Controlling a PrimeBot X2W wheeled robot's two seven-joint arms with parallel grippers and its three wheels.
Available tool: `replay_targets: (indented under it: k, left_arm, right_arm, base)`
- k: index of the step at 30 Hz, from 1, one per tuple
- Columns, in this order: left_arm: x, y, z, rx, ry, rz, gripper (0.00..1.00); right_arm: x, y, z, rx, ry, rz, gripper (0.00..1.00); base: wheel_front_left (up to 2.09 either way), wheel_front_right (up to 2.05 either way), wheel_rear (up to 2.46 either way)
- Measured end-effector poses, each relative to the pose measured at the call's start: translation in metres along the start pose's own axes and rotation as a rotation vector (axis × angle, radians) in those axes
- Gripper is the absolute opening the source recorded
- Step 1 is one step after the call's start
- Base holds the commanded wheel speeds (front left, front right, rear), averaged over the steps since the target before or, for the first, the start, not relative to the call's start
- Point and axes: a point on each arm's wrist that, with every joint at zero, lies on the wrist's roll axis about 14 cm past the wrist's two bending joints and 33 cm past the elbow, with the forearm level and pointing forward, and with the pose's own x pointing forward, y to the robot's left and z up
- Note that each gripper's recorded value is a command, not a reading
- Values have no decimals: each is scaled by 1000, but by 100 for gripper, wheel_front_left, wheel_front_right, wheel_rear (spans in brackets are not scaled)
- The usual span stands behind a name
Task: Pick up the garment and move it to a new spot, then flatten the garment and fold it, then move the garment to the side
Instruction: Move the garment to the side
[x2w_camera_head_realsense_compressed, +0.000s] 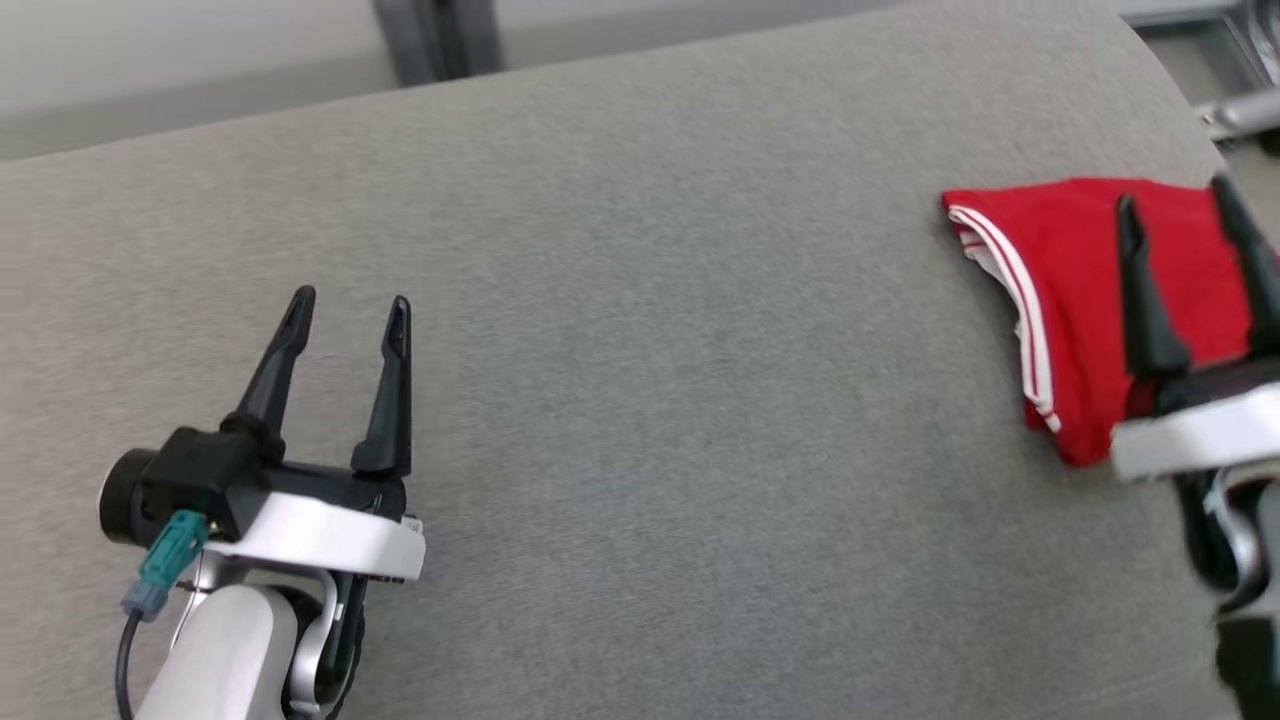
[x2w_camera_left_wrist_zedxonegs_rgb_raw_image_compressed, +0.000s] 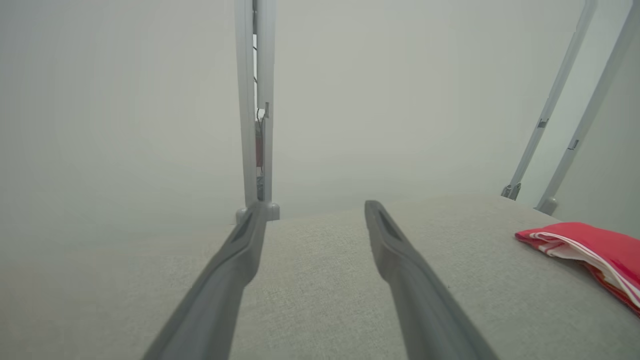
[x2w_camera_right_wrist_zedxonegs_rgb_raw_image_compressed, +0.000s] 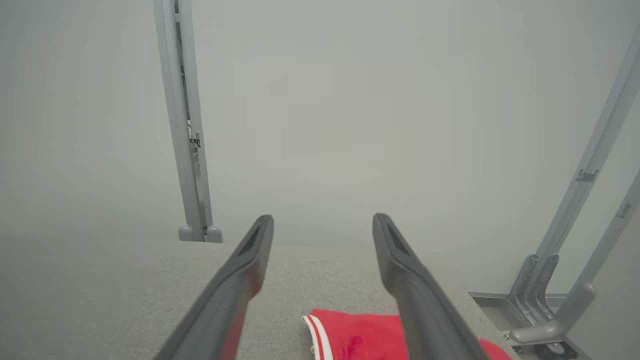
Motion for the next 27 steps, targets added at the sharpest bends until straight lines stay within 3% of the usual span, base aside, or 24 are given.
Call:
replay_targets:
  k: [6,10,19,27]
  left_arm:
    - [-52,38,21,39,-18,155,100]
    - [-77,52,32,53,-38,217,100]
    - [-123,60,43,64,-48,281,100]
    - [-138,59,40,38,-30,295,100]
  right_arm:
    - [-35,72,-20,173,61,80,100]
    - [-51,95,-22,205,95,121,100]
    - [-80,111,-15,215,120,152,100]
    - [-94,101,-7,201,114,122,100]
  base:
    - [0,0,0]
    - [0,0,0]
    - [0,0,0]
    - [0,0,0]
